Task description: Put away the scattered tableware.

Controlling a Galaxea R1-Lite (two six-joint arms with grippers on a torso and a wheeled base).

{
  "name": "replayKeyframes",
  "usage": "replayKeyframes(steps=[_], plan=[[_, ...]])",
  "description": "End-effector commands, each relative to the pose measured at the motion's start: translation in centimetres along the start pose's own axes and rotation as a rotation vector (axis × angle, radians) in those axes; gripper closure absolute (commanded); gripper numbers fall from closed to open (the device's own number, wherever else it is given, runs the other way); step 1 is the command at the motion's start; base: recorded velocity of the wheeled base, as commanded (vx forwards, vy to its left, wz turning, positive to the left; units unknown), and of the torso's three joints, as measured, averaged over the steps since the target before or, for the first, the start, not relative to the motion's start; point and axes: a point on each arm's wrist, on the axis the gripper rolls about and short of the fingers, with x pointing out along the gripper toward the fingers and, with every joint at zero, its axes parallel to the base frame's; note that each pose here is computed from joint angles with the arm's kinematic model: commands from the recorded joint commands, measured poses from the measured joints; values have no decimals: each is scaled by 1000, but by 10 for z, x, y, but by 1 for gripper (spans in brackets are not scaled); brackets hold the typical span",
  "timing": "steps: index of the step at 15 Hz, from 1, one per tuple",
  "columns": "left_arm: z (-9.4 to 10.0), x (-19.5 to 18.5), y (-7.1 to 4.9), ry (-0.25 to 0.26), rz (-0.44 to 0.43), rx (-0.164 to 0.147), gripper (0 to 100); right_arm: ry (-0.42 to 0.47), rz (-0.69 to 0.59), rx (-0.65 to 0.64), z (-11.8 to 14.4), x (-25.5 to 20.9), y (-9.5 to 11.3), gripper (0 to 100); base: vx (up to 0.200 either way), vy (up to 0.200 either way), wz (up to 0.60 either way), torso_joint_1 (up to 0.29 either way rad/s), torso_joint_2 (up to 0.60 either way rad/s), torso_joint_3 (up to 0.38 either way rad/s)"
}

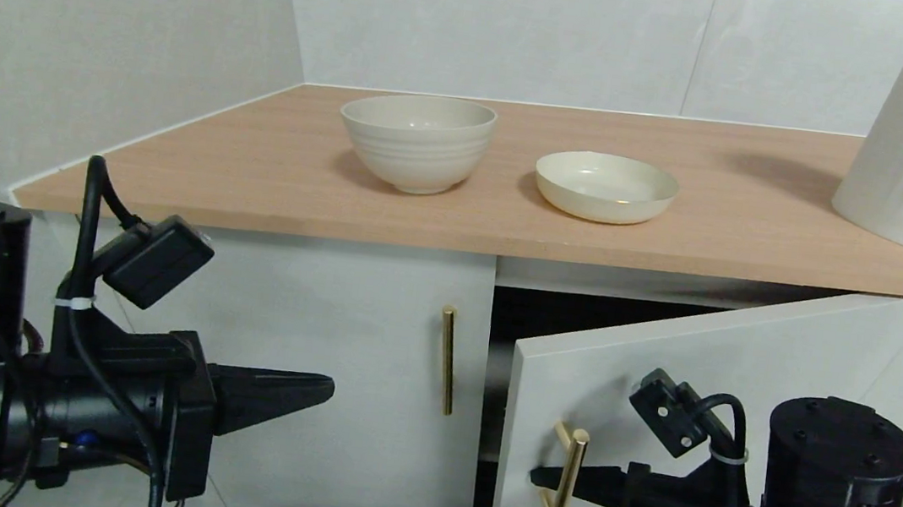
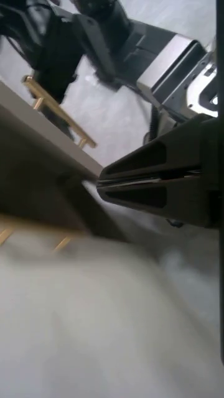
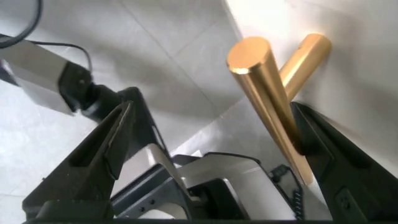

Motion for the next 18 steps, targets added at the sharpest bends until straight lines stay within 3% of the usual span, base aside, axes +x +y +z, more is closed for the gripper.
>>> replayKeyframes(steps=[1, 4, 7, 9, 13, 18], plan=[[-2, 6, 1, 24, -8, -8, 100, 0, 12, 0, 0, 0, 1, 0, -200, 0, 0, -2, 7, 2], [-4, 9, 1, 36, -14, -11, 100, 11, 15, 3, -3, -1, 2, 0, -133, 0, 0, 3, 3, 2], [-9, 27, 5, 89, -29, -30, 100, 22, 62, 0, -4, -11, 7, 0, 0, 0, 0, 0, 0, 0], [-15, 59, 12, 126, -56, -44, 100, 19, 118, -7, -1, -20, 11, 0, 0, 0, 0, 0, 0, 0], [-26, 136, 18, 109, -131, -110, 100, 8, 113, -10, -1, -25, 11, 0, 0, 0, 0, 0, 0, 0], [-29, 182, 6, 116, -205, -89, 100, 2, 101, -7, 0, -26, 8, 0, 0, 0, 0, 0, 0, 0]])
